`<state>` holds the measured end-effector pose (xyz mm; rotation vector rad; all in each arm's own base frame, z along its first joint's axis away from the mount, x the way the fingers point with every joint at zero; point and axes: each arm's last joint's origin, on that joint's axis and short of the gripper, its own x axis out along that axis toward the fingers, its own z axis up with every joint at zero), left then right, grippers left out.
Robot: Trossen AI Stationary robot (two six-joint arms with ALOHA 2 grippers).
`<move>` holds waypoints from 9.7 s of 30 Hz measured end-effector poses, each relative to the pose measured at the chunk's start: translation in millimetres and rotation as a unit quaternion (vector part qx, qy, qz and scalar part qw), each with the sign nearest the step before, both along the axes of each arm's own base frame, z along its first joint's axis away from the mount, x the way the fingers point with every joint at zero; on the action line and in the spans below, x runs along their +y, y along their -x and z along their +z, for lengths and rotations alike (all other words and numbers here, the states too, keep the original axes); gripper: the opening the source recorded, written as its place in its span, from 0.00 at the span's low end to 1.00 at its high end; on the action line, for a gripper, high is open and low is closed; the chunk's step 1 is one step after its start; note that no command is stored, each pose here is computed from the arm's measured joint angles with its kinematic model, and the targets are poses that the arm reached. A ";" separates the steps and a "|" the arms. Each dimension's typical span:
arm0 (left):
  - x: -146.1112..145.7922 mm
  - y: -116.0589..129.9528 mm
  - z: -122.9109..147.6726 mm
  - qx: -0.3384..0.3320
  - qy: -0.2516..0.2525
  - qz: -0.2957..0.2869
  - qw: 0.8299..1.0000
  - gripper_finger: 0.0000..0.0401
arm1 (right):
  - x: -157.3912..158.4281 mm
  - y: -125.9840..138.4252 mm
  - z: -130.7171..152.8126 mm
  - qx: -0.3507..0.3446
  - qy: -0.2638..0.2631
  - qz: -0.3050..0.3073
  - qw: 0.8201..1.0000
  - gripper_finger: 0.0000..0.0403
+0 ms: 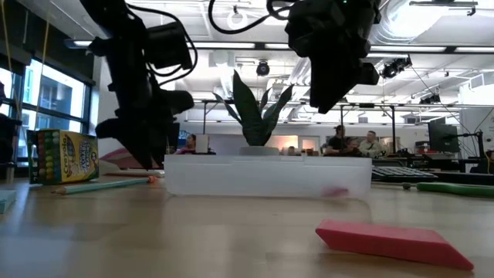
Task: Pack school essentials
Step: Put the blue pencil into the supply box, then put the orange pen into the supply box
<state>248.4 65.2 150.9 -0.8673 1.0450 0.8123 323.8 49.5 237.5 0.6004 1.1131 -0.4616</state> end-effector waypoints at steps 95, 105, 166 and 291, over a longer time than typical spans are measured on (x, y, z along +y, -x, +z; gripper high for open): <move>-2.2 -131.3 210.9 -0.590 -0.216 -0.156 0.762 0.04 | -19.3 107.0 160.7 -0.369 0.068 0.042 0.926 0.46; -4.4 -131.0 215.1 -0.606 -0.222 -0.153 0.749 0.04 | -14.4 79.8 150.2 -0.369 0.067 0.045 0.926 0.45; -46.0 14.9 221.6 -0.172 -0.210 -0.237 0.933 0.49 | -0.8 -21.5 23.4 -0.157 0.048 0.101 0.981 0.02; -47.2 22.9 215.2 -0.116 -0.221 -0.204 0.947 0.49 | 150.3 80.4 -91.3 0.176 -0.103 -0.213 0.955 0.37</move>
